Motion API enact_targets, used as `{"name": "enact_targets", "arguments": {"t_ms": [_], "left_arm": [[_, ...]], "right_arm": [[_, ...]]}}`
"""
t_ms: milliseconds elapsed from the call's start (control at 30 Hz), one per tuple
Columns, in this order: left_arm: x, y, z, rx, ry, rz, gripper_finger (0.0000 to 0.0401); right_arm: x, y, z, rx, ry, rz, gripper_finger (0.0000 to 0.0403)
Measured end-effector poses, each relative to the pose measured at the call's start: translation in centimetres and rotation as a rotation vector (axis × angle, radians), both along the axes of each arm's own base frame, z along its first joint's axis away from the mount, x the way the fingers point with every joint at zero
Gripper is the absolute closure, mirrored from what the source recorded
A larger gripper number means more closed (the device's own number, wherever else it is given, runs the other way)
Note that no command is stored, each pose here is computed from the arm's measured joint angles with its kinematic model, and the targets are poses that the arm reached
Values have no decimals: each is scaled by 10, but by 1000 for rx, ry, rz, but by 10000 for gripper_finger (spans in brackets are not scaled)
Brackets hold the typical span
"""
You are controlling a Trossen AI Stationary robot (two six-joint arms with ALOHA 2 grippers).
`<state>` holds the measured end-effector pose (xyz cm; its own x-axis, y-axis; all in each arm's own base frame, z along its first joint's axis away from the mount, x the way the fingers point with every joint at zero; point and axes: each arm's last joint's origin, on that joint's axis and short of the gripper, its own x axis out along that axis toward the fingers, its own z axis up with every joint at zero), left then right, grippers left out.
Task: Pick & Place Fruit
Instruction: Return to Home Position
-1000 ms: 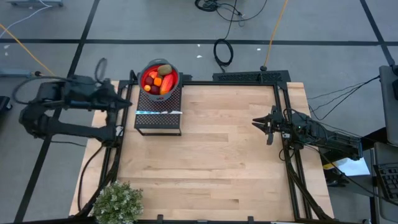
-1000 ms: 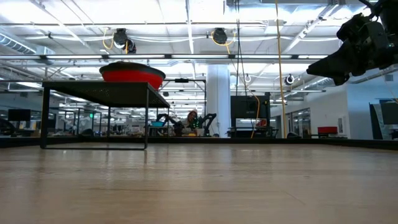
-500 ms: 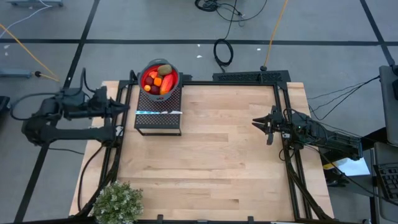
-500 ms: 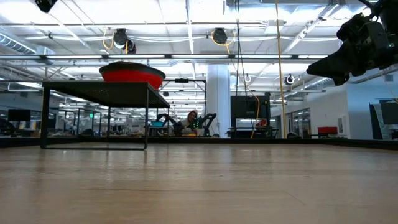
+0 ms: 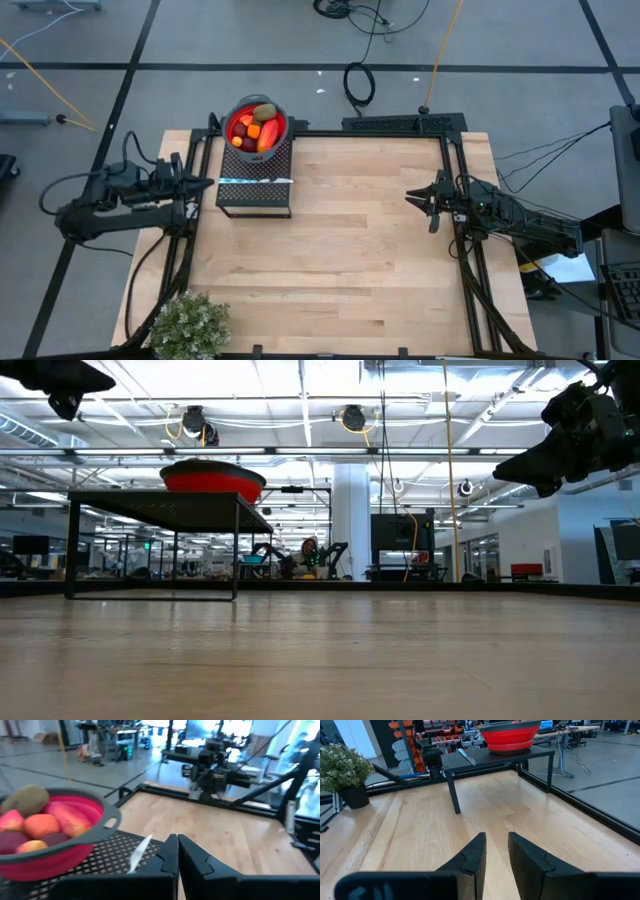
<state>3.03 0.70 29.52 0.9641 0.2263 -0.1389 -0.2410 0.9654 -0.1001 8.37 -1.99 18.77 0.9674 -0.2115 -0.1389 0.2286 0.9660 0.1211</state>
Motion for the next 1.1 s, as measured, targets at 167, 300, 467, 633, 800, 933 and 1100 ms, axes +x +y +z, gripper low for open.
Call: {"name": "enact_targets", "arguments": {"t_ms": [167,300,467,633,800,933,1100], "left_arm": [[0,-1,-18,3,-22,-37,400],[10,0,-29,51,-67,-58,395],[23,2,-45,88,-55,-79,400],[33,2,-59,83,-61,-113,395],[42,3,-75,58,-54,-134,397],[50,4,-89,53,-82,-173,398],[59,5,-109,38,-95,-173,394]], "right_arm": [[0,0,0,0,0,-1,330],[0,0,0,0,0,0,330],[0,0,0,0,0,0,330],[0,0,0,0,0,0,330],[0,0,0,0,0,0,330],[0,0,0,0,0,0,330],[0,0,0,0,0,-1,330]]}}
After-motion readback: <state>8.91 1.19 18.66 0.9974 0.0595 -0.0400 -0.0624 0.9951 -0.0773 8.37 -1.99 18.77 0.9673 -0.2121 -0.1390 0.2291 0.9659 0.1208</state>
